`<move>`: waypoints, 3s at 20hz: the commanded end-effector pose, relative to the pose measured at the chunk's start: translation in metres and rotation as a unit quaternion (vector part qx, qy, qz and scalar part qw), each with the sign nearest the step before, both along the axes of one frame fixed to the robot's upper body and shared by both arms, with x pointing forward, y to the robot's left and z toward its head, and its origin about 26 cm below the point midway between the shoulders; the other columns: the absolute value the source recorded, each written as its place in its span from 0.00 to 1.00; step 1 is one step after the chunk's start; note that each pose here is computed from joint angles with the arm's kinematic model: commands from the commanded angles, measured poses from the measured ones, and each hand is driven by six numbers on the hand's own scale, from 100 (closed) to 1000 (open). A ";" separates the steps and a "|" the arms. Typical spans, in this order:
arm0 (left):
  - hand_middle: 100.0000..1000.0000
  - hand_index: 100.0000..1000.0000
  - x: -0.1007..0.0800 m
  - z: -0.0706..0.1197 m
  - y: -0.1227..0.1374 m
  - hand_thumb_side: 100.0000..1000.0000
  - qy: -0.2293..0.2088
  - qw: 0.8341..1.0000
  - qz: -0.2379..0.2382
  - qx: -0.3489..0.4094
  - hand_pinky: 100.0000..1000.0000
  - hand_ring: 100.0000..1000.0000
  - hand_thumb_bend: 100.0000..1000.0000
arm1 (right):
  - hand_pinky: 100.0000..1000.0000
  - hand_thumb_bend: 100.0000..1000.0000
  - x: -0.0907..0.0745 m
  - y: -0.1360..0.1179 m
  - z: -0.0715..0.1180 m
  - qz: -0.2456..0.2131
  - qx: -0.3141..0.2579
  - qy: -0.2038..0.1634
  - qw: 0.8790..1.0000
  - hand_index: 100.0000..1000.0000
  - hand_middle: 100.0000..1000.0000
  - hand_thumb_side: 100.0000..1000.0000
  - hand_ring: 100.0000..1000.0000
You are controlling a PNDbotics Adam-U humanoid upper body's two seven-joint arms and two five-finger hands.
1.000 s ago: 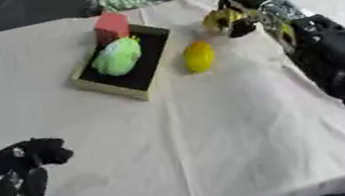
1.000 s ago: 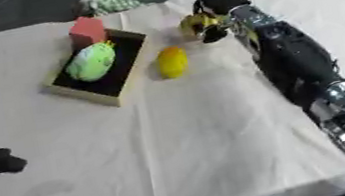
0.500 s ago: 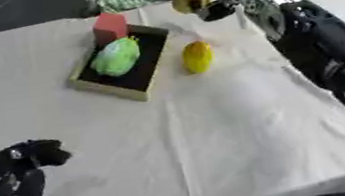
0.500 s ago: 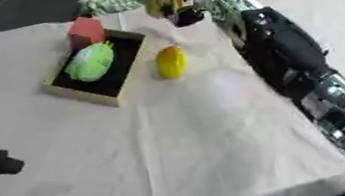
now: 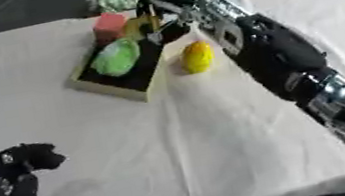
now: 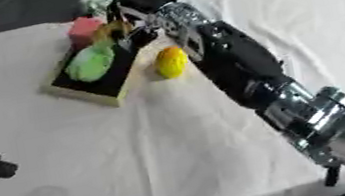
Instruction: Pick up objects on the table and place them in the box.
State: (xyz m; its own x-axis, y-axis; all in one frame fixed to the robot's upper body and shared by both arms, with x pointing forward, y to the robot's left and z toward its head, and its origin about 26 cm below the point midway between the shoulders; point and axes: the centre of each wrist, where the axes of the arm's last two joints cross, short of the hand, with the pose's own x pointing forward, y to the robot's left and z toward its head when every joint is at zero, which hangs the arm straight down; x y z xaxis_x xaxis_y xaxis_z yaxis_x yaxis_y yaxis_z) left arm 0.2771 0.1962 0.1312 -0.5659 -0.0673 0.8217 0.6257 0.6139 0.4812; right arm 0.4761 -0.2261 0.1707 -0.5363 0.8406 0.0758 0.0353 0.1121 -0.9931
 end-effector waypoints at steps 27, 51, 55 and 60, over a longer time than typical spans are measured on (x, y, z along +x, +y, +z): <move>0.59 0.79 -0.001 0.007 0.002 0.60 -0.014 1.000 0.004 0.003 0.73 0.70 0.00 | 0.75 0.00 -0.010 -0.026 0.035 0.002 -0.132 -0.060 0.989 0.99 0.94 0.13 0.85; 0.59 0.79 -0.002 0.005 0.006 0.60 -0.014 1.000 0.015 0.007 0.73 0.70 0.00 | 0.79 0.00 -0.032 -0.105 0.014 0.045 -0.255 0.121 0.958 0.99 0.95 0.50 0.90; 0.59 0.79 -0.002 0.005 0.005 0.60 -0.014 1.000 0.013 0.006 0.73 0.70 0.00 | 0.78 0.00 -0.029 -0.094 0.008 0.020 -0.270 0.144 0.952 0.96 0.88 0.43 0.88; 0.59 0.79 -0.002 0.005 0.005 0.60 -0.014 1.000 0.013 0.006 0.73 0.70 0.00 | 0.75 0.00 -0.027 -0.081 0.008 0.020 -0.263 0.131 0.956 0.88 0.75 0.33 0.84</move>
State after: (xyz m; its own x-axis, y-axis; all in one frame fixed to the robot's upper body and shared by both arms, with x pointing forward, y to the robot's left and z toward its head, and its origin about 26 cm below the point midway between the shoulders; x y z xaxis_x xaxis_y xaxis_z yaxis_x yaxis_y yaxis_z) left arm 0.2764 0.2002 0.1293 -0.5635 -0.0922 0.8209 0.6106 0.6229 0.4891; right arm 0.4476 -0.3074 0.1648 -0.6000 0.7770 -0.1904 -0.2501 -0.4082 -0.8779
